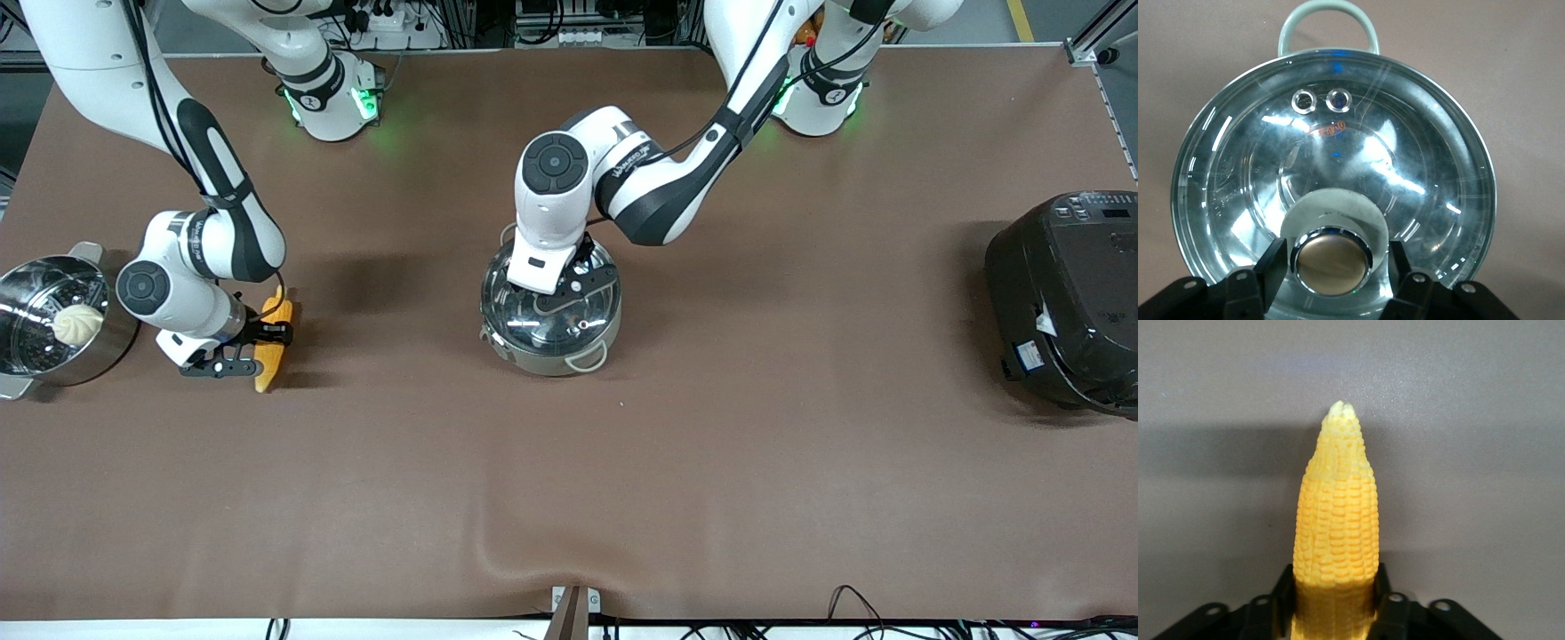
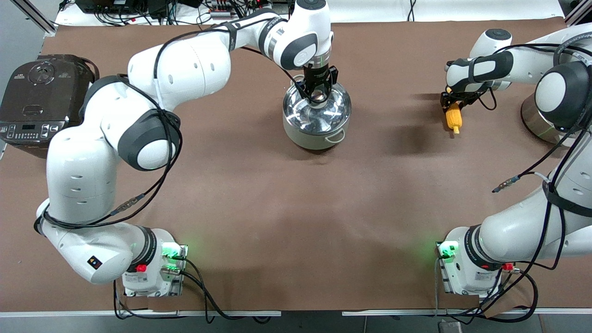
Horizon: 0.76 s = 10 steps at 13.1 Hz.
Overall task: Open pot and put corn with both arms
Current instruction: 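Lift the glass lid off the pot with the left gripper while the right lifts corn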
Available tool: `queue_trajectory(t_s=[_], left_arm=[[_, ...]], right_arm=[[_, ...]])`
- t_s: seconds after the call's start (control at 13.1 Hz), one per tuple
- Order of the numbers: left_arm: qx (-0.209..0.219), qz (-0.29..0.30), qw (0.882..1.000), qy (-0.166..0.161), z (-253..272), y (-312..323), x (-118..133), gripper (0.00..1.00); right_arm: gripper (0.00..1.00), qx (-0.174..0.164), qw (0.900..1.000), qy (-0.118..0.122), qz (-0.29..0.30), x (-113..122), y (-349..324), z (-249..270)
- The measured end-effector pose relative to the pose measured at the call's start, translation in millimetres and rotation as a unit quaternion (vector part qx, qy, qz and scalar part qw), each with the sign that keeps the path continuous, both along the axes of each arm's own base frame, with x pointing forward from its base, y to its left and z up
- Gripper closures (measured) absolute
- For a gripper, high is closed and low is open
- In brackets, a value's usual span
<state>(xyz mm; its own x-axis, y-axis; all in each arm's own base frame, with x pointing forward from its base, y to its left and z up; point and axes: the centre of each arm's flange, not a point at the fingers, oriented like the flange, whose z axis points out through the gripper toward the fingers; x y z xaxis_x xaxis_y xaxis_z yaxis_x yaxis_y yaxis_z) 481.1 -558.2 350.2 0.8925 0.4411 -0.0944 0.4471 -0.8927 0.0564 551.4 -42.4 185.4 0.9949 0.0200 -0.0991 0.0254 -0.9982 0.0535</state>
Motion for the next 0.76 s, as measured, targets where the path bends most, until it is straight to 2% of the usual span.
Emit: queue_trajectory(t_s=[0.23, 0.38, 0.69, 0.76], left_arm=[[0.001, 0.001, 1.0, -0.001, -0.1, 1.1, 1.3, 0.32], [0.001, 0.002, 1.0, -0.002, -0.1, 2.2, 2.7, 0.33], [0.002, 0.003, 1.0, -0.002, -0.2, 2.9, 3.5, 0.36], [0.002, 0.003, 1.0, -0.002, -0.2, 2.8, 3.4, 0.4]], right_arm=[[0.59, 0.001, 1.0, -0.005, 0.003, 4.4, 3.3, 3.5], [0.66, 0.002, 1.0, -0.014, 0.007, 11.7, 8.1, 10.5], [0.66, 0.006, 1.0, -0.01, 0.013, 37.8, 17.0, 53.9], [0.66, 0.007, 1.0, -0.008, 0.013, 44.9, 18.5, 70.2]])
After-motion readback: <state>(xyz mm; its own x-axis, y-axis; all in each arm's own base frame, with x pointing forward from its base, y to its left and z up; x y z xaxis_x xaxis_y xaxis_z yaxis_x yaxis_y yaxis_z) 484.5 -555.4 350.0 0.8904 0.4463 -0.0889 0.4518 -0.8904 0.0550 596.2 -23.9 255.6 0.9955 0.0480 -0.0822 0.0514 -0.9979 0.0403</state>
